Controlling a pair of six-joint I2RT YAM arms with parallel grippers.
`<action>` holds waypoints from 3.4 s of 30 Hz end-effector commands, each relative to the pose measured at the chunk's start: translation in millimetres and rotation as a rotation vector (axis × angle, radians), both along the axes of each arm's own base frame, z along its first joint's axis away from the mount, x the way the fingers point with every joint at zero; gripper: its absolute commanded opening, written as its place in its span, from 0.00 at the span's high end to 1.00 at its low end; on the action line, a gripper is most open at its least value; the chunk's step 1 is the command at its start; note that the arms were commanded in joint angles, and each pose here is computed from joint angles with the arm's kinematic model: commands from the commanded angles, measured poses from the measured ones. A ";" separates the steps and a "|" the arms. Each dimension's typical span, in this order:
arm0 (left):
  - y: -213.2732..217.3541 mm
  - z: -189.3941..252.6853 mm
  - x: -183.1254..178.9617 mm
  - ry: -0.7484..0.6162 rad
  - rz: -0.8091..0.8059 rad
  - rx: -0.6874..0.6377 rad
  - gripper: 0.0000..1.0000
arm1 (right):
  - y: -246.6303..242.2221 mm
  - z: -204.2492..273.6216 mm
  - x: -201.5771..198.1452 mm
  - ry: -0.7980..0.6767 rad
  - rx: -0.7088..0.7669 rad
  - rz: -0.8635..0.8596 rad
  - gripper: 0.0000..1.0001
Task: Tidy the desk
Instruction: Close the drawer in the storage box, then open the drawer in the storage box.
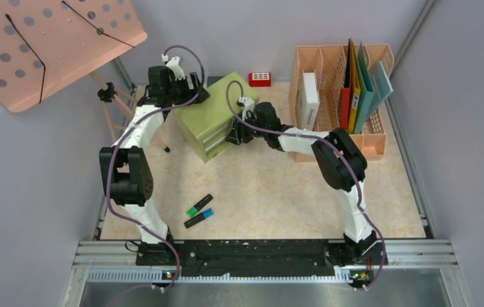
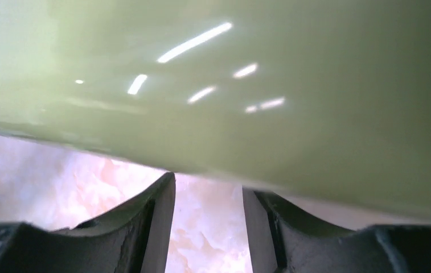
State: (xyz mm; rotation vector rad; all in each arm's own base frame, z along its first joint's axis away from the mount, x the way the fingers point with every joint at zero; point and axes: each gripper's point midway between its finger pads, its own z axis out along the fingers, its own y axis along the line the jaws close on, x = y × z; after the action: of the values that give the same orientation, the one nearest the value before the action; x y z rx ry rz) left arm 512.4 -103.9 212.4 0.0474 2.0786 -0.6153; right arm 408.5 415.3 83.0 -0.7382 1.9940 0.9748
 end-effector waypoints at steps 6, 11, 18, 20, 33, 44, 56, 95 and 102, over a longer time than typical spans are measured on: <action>-11.2 -30.4 -34.4 0.125 -0.044 0.028 0.17 | -13.6 8.6 30.4 0.195 0.242 -0.126 0.52; -11.3 -24.1 -28.4 0.125 -0.046 0.033 0.17 | -30.4 3.7 15.1 0.207 0.178 -0.140 0.51; -9.5 -16.1 -18.6 0.106 -0.070 0.074 0.13 | -52.5 41.5 -6.0 0.271 0.316 -0.114 0.49; -11.9 -15.4 -17.0 0.101 -0.097 0.079 0.13 | -52.2 54.9 -3.5 0.305 0.372 -0.094 0.51; -38.9 -18.0 -5.9 0.081 -0.241 0.029 0.12 | -38.8 99.5 30.1 0.409 0.639 -0.014 0.55; -56.3 -23.6 -6.6 0.086 -0.271 0.023 0.11 | -32.9 80.2 35.2 0.475 0.684 0.003 0.64; -65.5 -33.6 -15.3 0.104 -0.292 0.052 0.11 | -30.0 86.8 41.9 0.483 0.714 0.013 0.65; -103.4 -52.1 -55.5 0.136 -0.355 0.072 0.13 | -28.8 102.5 61.4 0.524 0.844 -0.040 0.71; -105.4 -74.3 -90.1 0.232 -0.347 0.040 0.18 | -32.1 106.5 60.6 0.553 0.864 -0.078 0.71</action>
State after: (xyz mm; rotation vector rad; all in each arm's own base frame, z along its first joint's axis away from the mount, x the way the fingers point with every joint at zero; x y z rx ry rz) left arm 521.4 -141.7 212.8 0.2978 1.9838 -0.5026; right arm 449.3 389.8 147.7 0.0437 1.8966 1.9773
